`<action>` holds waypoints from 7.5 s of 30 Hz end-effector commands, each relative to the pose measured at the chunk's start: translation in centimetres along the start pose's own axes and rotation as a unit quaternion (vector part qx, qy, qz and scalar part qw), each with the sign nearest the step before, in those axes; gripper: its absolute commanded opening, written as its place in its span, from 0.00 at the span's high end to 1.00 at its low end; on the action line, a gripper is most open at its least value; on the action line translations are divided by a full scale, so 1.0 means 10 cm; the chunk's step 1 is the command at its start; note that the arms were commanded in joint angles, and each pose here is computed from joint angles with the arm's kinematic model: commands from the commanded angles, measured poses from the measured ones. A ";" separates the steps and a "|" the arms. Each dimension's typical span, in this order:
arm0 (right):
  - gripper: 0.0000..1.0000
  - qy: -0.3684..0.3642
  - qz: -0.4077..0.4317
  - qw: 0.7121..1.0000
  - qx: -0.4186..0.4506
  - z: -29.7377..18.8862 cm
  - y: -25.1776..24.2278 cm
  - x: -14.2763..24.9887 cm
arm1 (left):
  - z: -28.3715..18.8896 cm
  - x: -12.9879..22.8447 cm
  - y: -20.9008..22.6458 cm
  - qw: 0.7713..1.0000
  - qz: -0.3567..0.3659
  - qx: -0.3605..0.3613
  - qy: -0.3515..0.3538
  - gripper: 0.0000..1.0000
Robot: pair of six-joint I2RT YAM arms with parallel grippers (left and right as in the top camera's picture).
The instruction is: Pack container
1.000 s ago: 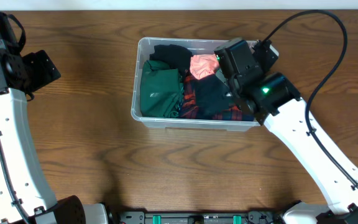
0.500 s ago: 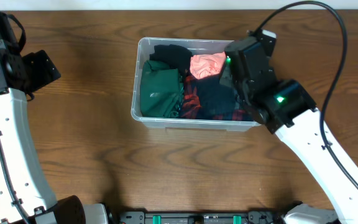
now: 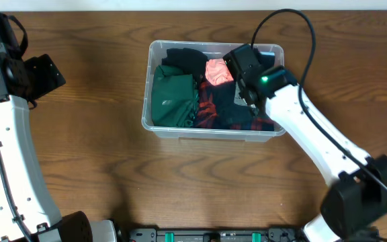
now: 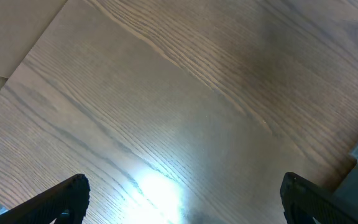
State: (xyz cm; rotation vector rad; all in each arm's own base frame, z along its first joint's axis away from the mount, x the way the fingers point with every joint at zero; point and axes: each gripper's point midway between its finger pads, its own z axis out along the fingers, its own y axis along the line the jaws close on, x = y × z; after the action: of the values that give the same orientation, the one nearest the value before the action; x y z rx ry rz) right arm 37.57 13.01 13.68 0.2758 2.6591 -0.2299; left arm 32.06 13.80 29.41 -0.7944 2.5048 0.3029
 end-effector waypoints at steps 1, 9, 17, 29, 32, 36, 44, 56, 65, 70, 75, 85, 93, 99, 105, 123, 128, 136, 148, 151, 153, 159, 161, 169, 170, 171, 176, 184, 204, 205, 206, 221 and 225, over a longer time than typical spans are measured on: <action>0.99 0.011 0.010 1.000 0.013 0.12 -0.01 0.01 | -0.02 0.00 0.03 1.000 -0.010 -0.002 -0.003 0.02; 0.99 0.065 -0.007 0.997 0.028 0.51 0.11 0.26 | -0.02 0.00 0.03 1.000 -0.010 -0.002 -0.003 0.02; 0.99 0.073 -0.009 0.997 0.029 0.57 0.12 0.29 | -0.02 0.00 0.03 1.000 -0.010 -0.003 -0.003 0.02; 0.80 -0.031 0.031 0.998 -0.043 -0.27 -0.11 -0.29 | -0.02 0.00 0.03 1.000 -0.010 -0.003 -0.003 0.02; 0.71 -0.062 0.039 0.996 -0.057 -0.51 -0.26 -0.42 | -0.02 0.00 0.03 1.000 -0.010 -0.003 -0.003 0.02; 0.69 -0.074 0.050 0.995 -0.054 -0.65 -0.47 -0.48 | -0.02 0.00 0.03 1.000 -0.010 -0.002 -0.003 0.02; 0.97 -0.020 0.038 0.999 -0.032 -0.41 -0.57 -0.29 | -0.02 0.00 0.03 1.000 -0.010 -0.002 -0.003 0.02; 0.99 0.062 0.013 0.998 -0.002 0.20 -0.43 0.01 | -0.02 0.00 0.03 1.000 -0.010 -0.003 -0.003 0.02; 0.99 0.112 -0.002 0.993 0.028 0.66 -0.35 0.22 | -0.02 0.00 0.03 1.000 -0.010 -0.003 -0.003 0.02; 0.99 0.094 0.005 0.995 0.017 0.56 -0.34 0.12 | -0.02 0.00 0.03 1.000 -0.010 -0.002 -0.003 0.02; 0.95 0.045 0.015 0.999 -0.011 0.20 -0.36 -0.13 | -0.02 0.00 0.03 1.000 -0.010 -0.002 -0.003 0.02; 0.14 -0.082 0.036 0.993 -0.081 -0.85 -0.57 -0.51 | -0.02 0.00 0.03 1.000 -0.010 -0.002 -0.003 0.02; 0.01 -0.112 0.046 0.983 -0.136 -1.40 -0.71 -0.41 | -0.02 0.00 0.03 1.000 -0.010 -0.002 -0.003 0.02; 0.01 -0.053 0.028 0.991 -0.117 -1.47 -0.92 0.00 | -0.02 0.00 0.03 1.000 -0.010 -0.002 -0.003 0.02; 0.01 -0.053 0.027 0.993 -0.098 -1.46 -0.99 0.02 | -0.02 0.00 0.03 1.000 -0.010 -0.003 -0.003 0.02; 0.01 -0.317 -0.076 0.919 -0.222 -1.83 -1.24 -0.26 | -0.02 0.00 0.03 1.000 -0.010 -0.003 -0.003 0.02; 0.01 -0.399 -0.062 0.894 -0.193 -1.52 -1.43 0.03 | -0.02 0.00 0.03 1.000 -0.010 -0.002 -0.003 0.02; 0.01 -0.479 -0.066 0.855 -0.188 -0.94 -1.37 0.52 | -0.02 0.00 0.03 1.000 -0.010 -0.002 -0.003 0.02; 0.01 -0.462 -0.062 0.866 -0.181 -0.37 -1.35 0.92 | -0.02 0.00 0.03 1.000 -0.010 -0.002 -0.003 0.02; 0.01 -0.468 -0.060 0.864 -0.176 -0.39 -1.37 0.91 | -0.02 0.00 0.03 1.000 -0.010 -0.003 -0.003 0.02; 0.01 -0.474 -0.059 0.862 -0.171 -0.41 -1.39 0.90 | -0.02 0.00 0.03 1.000 -0.010 -0.002 -0.003 0.02; 0.01 -0.503 -0.079 0.846 -0.157 -0.54 -1.40 0.86 | -0.02 0.00 0.03 1.000 -0.010 -0.002 -0.003 0.02; 0.01 -0.501 -0.080 0.847 -0.158 -0.53 -1.40 0.87 | -0.02 0.00 0.03 1.000 -0.010 -0.002 -0.003 0.02; 0.01 -0.500 -0.080 0.848 -0.158 -0.52 -1.40 0.87 | -0.02 0.00 0.03 1.000 -0.010 -0.002 -0.003 0.02; 0.01 -0.500 -0.080 0.848 -0.158 -0.52 -1.40 0.87 | -0.02 0.00 0.03 1.000 -0.010 -0.002 -0.003 0.02; 0.01 -0.500 -0.080 0.848 -0.158 -0.52 -1.40 0.87 | -0.02 0.00 0.03 1.000 -0.010 -0.003 -0.003 0.02; 0.01 -0.500 -0.080 0.848 -0.158 -0.52 -1.40 0.87 | -0.02 0.00 0.03 1.000 -0.010 -0.003 -0.003 0.02; 0.01 -0.500 -0.080 0.848 -0.158 -0.52 -1.40 0.87 | -0.02 0.00 0.03 1.000 -0.010 -0.003 -0.003 0.02; 0.01 -0.500 -0.080 0.848 -0.158 -0.52 -1.40 0.87 | -1.26 0.15 -0.13 0.973 -0.017 0.156 -0.168 0.02; 0.01 -0.500 -0.080 0.848 -0.158 -0.52 -1.40 0.87 | -1.35 0.13 -0.23 0.964 -0.011 0.187 -0.188 0.02; 0.01 -0.500 -0.080 0.848 -0.158 -0.52 -1.40 0.87 | -1.44 0.11 -0.33 0.954 -0.003 0.215 -0.209 0.02; 0.01 -0.500 -0.080 0.848 -0.158 -0.52 -1.40 0.87 | -1.45 0.58 -1.03 0.842 0.056 0.385 -0.374 0.02; 0.01 -0.500 -0.080 0.848 -0.158 -0.52 -1.40 0.87 | -1.11 0.84 -1.02 0.839 0.056 0.386 -0.379 0.02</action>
State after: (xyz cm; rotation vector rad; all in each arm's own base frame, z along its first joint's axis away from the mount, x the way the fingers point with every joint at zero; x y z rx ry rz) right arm 24.51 2.23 16.05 -0.1575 1.6272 0.0531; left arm 28.26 -2.00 36.21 -0.1367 1.6598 -0.2949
